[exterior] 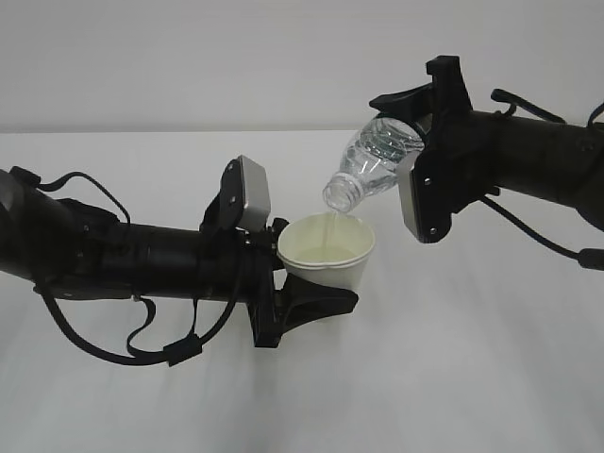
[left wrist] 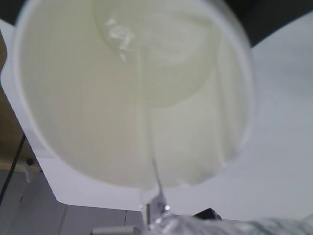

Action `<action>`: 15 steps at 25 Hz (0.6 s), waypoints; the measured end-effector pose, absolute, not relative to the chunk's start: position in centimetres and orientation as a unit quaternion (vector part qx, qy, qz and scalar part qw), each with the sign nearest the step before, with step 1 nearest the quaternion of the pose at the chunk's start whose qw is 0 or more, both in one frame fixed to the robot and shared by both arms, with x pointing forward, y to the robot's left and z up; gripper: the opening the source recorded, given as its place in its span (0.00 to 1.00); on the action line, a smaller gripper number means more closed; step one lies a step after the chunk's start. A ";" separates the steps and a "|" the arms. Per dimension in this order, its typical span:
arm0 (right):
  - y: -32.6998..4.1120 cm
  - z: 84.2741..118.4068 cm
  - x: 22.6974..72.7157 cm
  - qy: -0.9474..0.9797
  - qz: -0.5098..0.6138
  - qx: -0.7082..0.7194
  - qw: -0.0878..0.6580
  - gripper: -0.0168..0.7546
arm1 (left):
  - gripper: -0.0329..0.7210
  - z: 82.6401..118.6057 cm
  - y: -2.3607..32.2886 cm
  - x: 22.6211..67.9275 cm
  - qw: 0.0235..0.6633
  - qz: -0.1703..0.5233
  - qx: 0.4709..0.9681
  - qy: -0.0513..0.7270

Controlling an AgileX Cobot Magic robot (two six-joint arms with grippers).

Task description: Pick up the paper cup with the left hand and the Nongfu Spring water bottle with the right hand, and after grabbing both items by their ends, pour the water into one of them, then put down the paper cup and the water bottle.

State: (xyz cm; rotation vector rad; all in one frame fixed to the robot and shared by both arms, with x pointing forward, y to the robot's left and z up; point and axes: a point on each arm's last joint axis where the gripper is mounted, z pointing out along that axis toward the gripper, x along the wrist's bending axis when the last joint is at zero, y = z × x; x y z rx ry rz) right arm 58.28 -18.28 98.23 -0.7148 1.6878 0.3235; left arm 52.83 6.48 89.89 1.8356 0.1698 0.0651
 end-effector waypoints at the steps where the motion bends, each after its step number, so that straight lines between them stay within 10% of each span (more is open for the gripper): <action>1: -18.3 98.2 58.3 0.727 0.139 -0.308 0.597 0.63 | 0.66 89.9 6.5 52.8 0.604 0.028 0.793 0.073; 15: -18.2 98.3 58.3 0.724 0.139 -0.311 0.600 0.63 | 0.65 89.9 6.5 52.8 0.604 0.028 0.793 0.073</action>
